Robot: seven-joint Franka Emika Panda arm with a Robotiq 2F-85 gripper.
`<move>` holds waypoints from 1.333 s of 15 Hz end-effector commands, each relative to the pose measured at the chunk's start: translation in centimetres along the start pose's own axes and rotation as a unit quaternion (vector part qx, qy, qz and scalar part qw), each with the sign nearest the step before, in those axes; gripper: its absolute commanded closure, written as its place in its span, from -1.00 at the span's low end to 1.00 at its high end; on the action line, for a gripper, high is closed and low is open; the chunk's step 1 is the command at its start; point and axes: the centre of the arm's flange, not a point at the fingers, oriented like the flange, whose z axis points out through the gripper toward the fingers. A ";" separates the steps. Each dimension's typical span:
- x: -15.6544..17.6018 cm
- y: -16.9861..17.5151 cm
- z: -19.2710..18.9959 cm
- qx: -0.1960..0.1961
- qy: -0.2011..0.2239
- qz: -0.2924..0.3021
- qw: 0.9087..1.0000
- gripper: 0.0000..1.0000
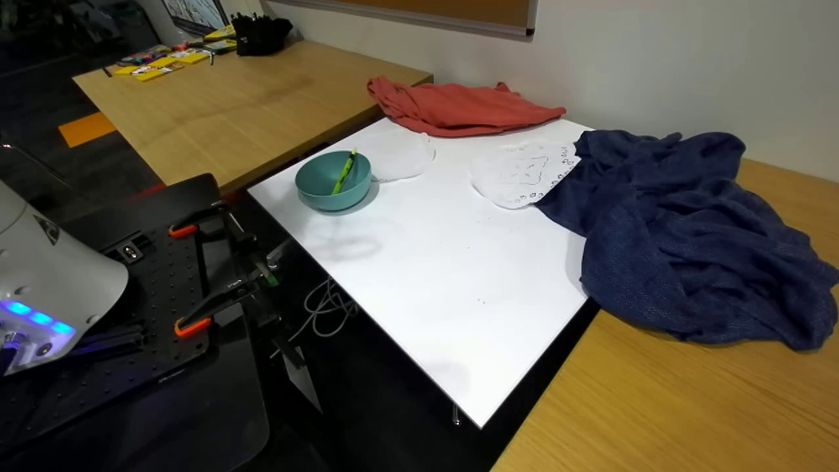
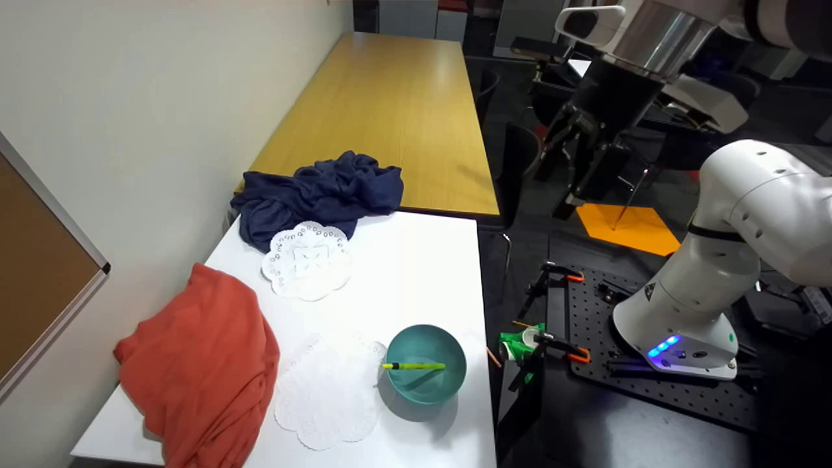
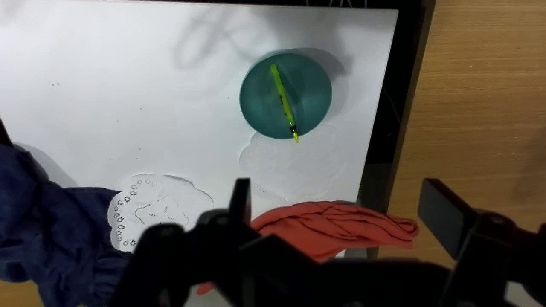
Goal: Remove the yellow pen from the green bowl
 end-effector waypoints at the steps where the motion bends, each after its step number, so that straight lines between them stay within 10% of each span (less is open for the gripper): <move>1: 1.8 1.1 4.1 -0.008 -0.001 -0.029 1.000 -1.00; 20: 8.2 1.6 27.3 -0.040 -0.050 -0.083 0.994 -1.00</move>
